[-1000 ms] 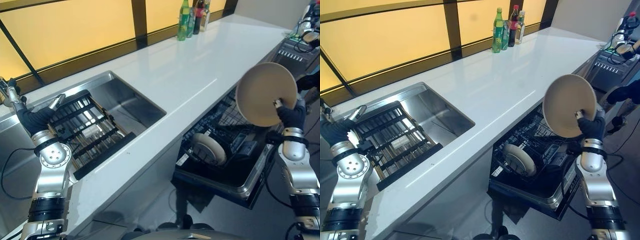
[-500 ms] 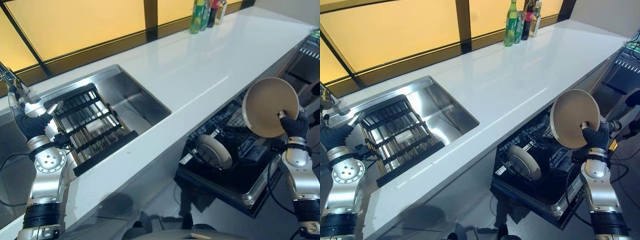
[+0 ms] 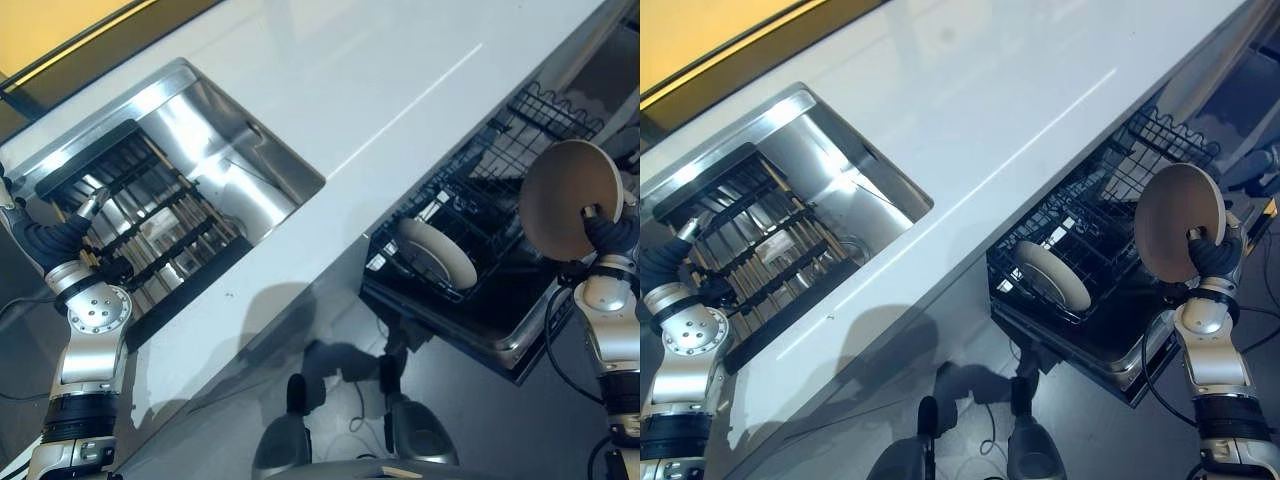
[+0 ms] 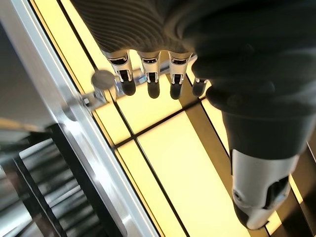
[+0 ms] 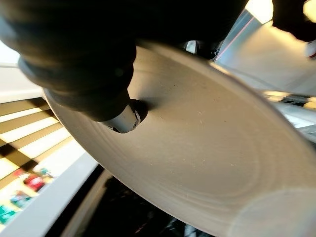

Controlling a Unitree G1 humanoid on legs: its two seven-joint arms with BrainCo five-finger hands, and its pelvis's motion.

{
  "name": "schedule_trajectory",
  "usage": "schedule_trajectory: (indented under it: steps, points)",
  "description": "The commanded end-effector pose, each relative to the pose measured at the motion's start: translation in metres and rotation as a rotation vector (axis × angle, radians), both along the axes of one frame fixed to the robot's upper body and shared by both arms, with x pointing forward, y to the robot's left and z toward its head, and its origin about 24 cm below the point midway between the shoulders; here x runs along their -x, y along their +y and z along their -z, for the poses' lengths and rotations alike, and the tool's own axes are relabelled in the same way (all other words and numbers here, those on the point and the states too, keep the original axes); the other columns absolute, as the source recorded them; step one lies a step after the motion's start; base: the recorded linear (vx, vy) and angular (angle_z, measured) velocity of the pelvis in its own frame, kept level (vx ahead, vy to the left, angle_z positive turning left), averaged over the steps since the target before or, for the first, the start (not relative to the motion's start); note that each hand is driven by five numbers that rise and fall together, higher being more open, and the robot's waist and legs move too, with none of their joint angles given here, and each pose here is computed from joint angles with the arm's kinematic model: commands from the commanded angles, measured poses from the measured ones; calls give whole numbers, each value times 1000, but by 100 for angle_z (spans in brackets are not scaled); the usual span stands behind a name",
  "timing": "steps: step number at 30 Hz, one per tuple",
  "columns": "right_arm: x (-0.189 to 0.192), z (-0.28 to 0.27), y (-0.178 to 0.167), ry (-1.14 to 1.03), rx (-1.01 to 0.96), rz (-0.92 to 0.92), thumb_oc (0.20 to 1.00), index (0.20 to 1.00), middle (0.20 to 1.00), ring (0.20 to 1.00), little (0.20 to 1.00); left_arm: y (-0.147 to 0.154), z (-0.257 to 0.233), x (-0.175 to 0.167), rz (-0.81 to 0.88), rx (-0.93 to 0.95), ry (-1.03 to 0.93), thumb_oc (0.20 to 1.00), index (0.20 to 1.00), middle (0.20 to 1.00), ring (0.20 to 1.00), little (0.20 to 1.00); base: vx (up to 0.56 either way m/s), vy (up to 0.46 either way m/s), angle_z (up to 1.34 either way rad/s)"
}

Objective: Pick up plates and place into dishwasher.

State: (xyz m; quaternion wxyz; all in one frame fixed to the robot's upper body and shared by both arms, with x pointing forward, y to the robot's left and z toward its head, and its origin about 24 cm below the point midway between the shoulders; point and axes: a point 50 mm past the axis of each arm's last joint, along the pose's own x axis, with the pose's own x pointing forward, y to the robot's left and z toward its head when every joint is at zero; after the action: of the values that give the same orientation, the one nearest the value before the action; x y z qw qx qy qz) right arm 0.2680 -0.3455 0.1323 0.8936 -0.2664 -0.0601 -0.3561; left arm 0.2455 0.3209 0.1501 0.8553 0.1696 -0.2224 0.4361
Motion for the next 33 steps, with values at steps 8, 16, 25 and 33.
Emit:
schedule_trajectory:
  steps: [8, 16, 25, 33]
  points:
    - [-17, -81, -2, -164, 271, -47, 200, 200, 200, 200, 200, -9, -24, -12, 0, -63, -109, 1000, 1000, 1000, 1000, 1000, -33, 10, -5]
    - [-39, -102, 17, -127, 446, -123, 200, 200, 200, 200, 200, -12, -36, -21, 25, -80, -133, 1000, 1000, 1000, 1000, 1000, -29, -33, 2]
    - [-53, -103, 39, -117, 506, -203, 200, 200, 200, 200, 200, -11, -50, -26, 44, -110, -145, 1000, 1000, 1000, 1000, 1000, 7, -61, 13]
    - [-63, -92, 51, -36, 552, -250, 200, 200, 200, 200, 200, -9, -60, -30, 57, -140, -157, 1000, 1000, 1000, 1000, 1000, -1, -58, 6]
